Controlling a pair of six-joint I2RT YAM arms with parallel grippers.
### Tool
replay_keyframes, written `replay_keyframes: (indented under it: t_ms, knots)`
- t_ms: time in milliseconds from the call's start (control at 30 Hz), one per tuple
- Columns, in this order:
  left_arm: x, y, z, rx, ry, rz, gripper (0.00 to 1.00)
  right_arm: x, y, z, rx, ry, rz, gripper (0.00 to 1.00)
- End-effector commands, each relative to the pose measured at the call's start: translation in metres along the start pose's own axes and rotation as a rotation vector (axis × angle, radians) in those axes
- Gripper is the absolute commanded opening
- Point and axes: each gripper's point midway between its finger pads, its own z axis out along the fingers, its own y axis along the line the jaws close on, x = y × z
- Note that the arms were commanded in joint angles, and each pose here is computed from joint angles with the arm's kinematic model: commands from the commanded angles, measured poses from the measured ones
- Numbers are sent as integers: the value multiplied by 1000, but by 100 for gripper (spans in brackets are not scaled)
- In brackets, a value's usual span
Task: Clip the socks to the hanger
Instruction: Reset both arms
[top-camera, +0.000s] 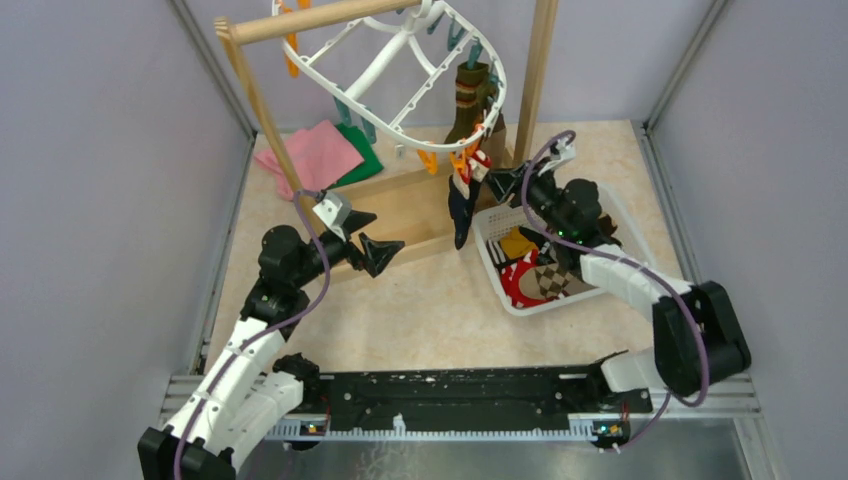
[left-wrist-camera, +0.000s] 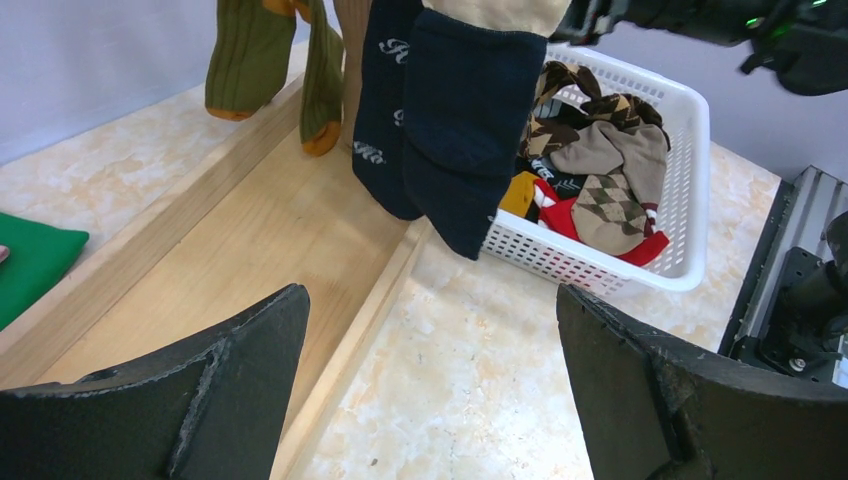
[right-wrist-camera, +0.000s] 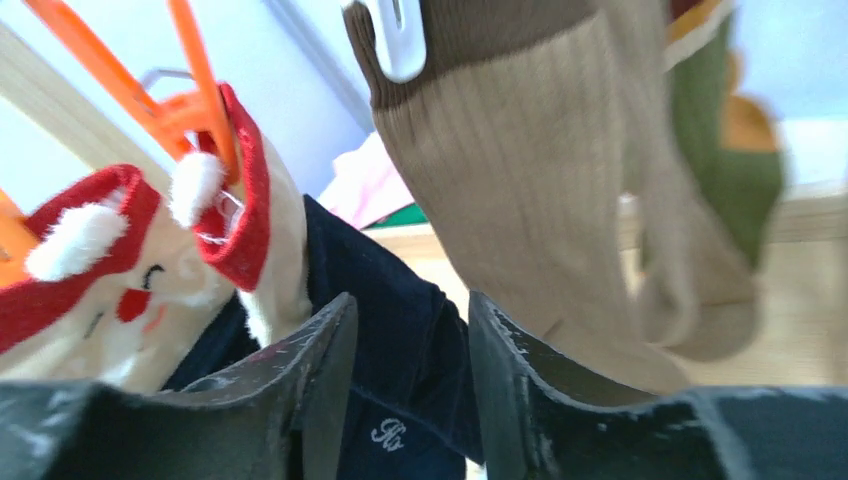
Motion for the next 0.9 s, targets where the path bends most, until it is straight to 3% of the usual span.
replay_keyframes:
  t_ms: [0,333,500,667,867]
  knots:
    - [-14,0,2,2,-53,19,99,-26,-23,-34,219,-50,-194,50]
    - [-45,-15,9,85,-125,-35,99,-86,-38,-117,490,-295,-286,98]
    - [-64,-20,18,135,-156,-71,99,-112,-22,-140,492,-391,-214,99]
    - [-96,-42,16,242,-203,-117,99,-137,-15,-142,606,-362,-24,99]
    - [-128,-60,-11,238,-253,-15,99,-168,39,-154,424,-415,-77,99]
